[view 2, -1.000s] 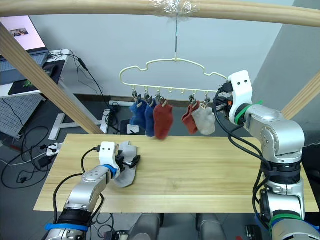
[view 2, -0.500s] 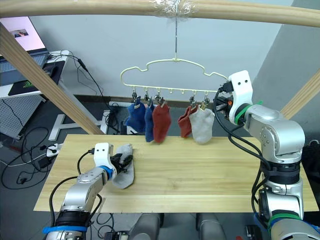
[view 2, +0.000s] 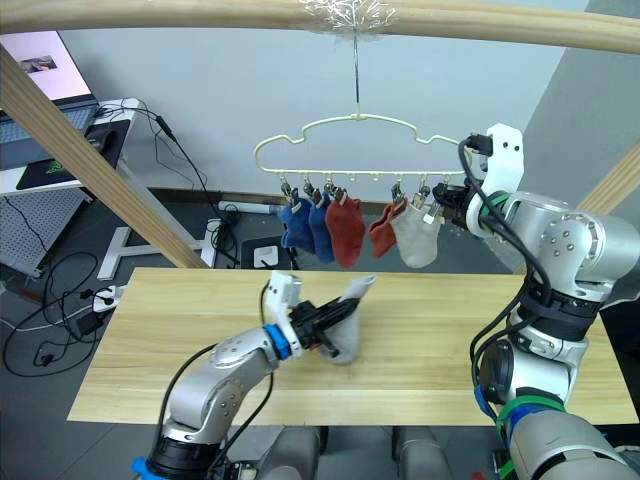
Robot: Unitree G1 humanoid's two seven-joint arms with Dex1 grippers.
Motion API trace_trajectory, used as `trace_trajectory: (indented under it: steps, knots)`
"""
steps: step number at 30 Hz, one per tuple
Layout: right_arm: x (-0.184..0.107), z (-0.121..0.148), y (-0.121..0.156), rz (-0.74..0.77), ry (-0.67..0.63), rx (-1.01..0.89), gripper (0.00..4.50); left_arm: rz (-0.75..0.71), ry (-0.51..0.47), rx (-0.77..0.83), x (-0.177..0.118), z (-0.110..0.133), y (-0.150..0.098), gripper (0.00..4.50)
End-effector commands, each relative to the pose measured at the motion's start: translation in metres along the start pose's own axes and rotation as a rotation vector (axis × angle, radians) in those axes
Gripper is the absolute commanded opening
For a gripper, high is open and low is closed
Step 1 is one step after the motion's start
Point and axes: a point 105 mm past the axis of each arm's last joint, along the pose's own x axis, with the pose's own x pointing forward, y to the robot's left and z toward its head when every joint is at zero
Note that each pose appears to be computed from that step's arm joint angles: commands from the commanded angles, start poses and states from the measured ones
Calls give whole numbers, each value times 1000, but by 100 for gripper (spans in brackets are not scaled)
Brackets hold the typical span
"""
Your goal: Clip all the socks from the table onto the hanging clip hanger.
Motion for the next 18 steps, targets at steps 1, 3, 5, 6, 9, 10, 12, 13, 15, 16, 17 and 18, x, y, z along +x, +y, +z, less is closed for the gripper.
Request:
trace_trajectory:
  steps: [1, 3, 5, 6, 9, 10, 12, 13, 15, 16, 17, 18]
  knots:
    - [-1, -1, -6, -14, 7, 92, 0, -140, -132, 218, 16, 38, -34, 2]
    - [1, 1, -4, -4, 2, 120, 0, -147, -172, 303, 28, 47, -38, 2]
    - [2, 2, -2, 3, -4, 151, 0, -141, -203, 370, 37, 52, -40, 2]
    - [2, 3, -1, 9, -3, 148, 0, -132, -211, 403, 41, 53, -40, 2]
    - [2, 4, 3, 21, -1, 142, 0, -77, -220, 468, 50, 51, -31, 2]
    - [2, 5, 4, 23, 0, 142, 0, -70, -218, 482, 52, 50, -30, 2]
    - [1, 6, 6, 31, -2, 147, 0, -64, -197, 493, 56, 42, -26, 2]
    - [1, 6, 7, 32, -1, 148, 0, -48, -191, 498, 59, 40, -23, 2]
    - [1, 6, 8, 33, 3, 151, 0, -26, -191, 507, 62, 39, -18, 2]
    - [1, 5, 8, 34, 5, 153, 0, -14, -193, 514, 65, 40, -17, 2]
    - [1, 5, 9, 34, 6, 154, 0, -3, -199, 519, 67, 41, -16, 2]
    - [1, 4, 9, 35, 8, 156, 0, 9, -207, 522, 68, 42, -15, 2]
